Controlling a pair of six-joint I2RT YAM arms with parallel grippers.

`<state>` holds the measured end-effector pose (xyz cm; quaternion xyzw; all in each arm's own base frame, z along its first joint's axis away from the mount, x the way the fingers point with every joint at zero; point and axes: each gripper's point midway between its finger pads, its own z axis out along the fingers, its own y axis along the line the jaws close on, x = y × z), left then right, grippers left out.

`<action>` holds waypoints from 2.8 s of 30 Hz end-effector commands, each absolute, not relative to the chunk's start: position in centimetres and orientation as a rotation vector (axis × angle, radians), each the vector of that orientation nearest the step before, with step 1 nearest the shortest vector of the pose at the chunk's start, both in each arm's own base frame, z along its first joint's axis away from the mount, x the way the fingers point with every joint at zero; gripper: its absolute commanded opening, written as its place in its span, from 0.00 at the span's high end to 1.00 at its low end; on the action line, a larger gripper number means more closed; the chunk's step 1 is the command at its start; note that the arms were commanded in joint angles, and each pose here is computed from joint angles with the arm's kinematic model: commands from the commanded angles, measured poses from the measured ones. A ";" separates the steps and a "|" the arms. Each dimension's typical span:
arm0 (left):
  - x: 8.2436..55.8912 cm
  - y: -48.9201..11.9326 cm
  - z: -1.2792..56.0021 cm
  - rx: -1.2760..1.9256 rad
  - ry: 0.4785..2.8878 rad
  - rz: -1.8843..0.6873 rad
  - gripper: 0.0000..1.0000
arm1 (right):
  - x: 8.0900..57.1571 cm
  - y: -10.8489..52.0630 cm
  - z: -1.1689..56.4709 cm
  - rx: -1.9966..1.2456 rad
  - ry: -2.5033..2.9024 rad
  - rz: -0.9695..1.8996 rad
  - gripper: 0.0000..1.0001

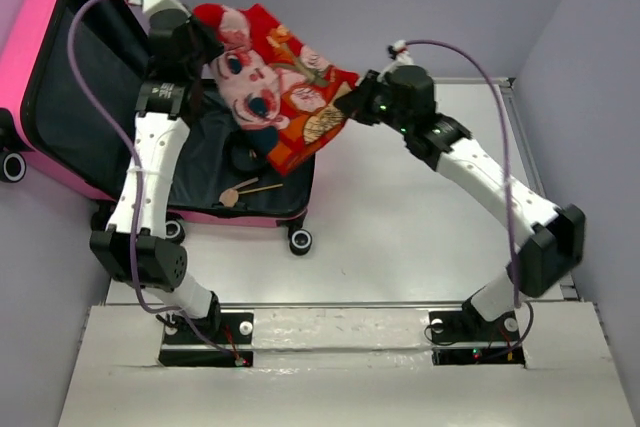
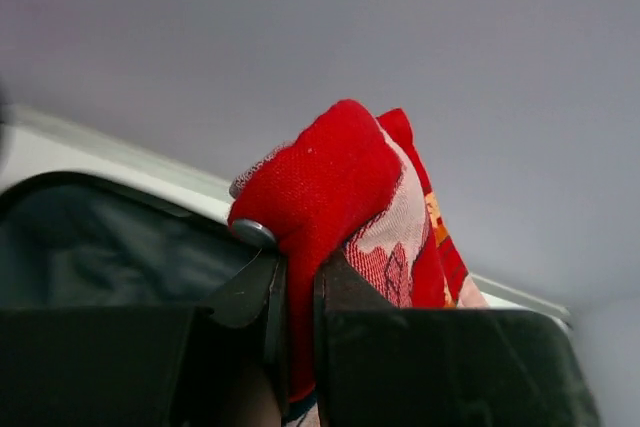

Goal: Pack the luggage

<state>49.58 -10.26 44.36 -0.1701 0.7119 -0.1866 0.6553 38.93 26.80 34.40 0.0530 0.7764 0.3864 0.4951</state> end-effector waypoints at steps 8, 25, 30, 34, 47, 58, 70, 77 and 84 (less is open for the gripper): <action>41.1 2.6 38.8 -0.606 1.626 -0.085 0.01 | 44.7 43.7 21.2 -0.201 2.173 0.969 0.07; 19.0 12.8 32.6 -1.003 1.432 0.520 0.12 | 42.2 37.8 31.7 -0.344 1.943 0.766 0.32; 16.5 15.0 32.6 -1.113 1.328 0.718 0.12 | 39.3 35.5 31.1 -0.415 1.928 0.740 0.74; 17.3 16.6 35.0 -1.118 1.178 0.847 0.14 | 36.2 36.2 29.2 -0.545 1.924 0.869 0.41; 22.0 20.2 32.0 -1.181 1.323 1.062 0.22 | 35.8 32.6 17.3 -0.538 2.131 0.803 0.13; 24.9 19.7 33.5 -1.100 1.352 0.996 0.59 | 36.1 36.0 15.7 -0.474 2.149 1.022 0.20; 25.8 19.0 32.3 -1.042 1.386 0.921 0.94 | 34.7 35.3 18.7 -0.400 2.086 1.085 0.23; 26.7 15.8 32.6 -0.935 1.423 0.852 0.94 | 34.5 36.8 18.6 -0.414 2.102 1.153 0.12; 27.8 11.2 33.5 -0.818 1.425 0.711 0.94 | 36.6 38.4 13.8 -0.353 2.237 1.074 0.53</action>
